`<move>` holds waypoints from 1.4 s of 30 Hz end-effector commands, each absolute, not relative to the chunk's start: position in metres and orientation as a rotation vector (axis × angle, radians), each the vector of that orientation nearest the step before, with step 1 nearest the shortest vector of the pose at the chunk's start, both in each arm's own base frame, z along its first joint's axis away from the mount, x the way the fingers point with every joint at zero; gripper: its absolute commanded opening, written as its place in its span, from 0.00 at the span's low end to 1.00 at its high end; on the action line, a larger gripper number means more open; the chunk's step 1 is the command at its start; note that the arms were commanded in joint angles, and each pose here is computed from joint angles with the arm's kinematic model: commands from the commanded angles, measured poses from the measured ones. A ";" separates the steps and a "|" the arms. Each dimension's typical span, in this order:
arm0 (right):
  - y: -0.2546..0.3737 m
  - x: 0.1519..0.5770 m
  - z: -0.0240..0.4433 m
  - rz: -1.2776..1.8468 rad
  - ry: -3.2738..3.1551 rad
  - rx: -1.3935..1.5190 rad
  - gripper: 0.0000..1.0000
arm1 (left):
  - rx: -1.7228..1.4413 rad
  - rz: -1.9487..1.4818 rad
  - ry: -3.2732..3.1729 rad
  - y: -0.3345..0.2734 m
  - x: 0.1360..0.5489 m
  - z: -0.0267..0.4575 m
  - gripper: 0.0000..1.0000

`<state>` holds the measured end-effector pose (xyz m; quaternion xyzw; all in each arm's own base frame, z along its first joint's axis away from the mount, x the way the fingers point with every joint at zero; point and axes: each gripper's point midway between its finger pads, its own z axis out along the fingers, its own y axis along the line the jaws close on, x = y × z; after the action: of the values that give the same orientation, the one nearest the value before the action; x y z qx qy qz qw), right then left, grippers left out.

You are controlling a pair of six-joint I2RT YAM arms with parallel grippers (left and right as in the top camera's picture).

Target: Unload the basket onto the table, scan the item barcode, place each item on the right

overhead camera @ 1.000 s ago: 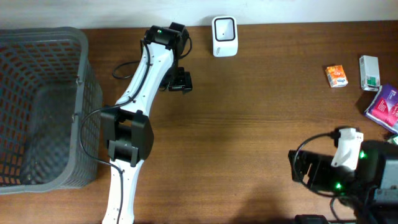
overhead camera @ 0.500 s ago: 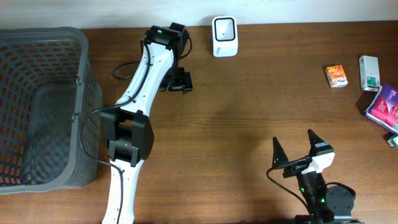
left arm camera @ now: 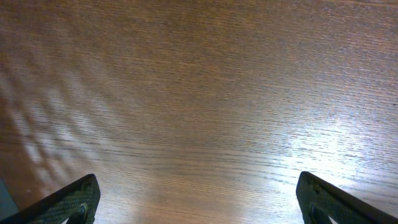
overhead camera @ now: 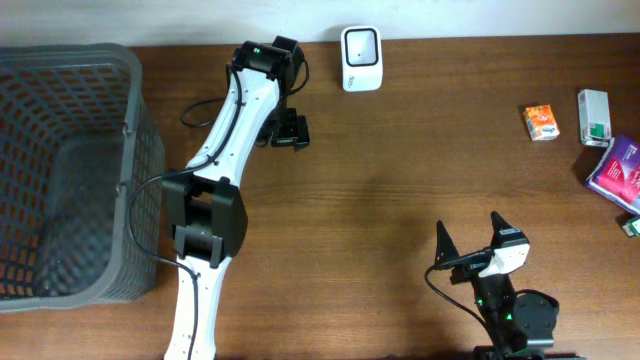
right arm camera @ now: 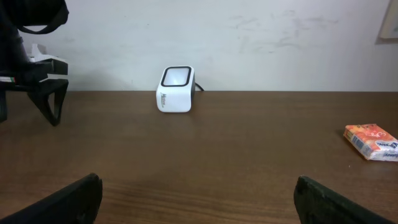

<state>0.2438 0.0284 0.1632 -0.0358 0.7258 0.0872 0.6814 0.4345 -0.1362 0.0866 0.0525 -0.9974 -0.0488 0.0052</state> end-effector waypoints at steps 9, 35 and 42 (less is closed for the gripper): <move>0.027 0.244 0.160 0.181 1.631 -0.078 0.98 | 0.144 -0.202 -3.116 -0.133 0.423 0.103 0.99; 0.027 0.244 0.160 0.181 1.631 -0.078 0.98 | -0.704 0.451 -4.043 -0.094 0.227 0.173 0.99; 0.027 0.244 0.160 0.181 1.631 -0.078 0.98 | -0.426 0.577 -4.190 -0.063 0.229 0.147 0.99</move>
<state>0.2440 0.0260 0.1636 -0.0310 0.7255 0.0819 0.6827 0.2317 -0.0692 0.1467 -0.0932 -0.8498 0.1044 -0.5082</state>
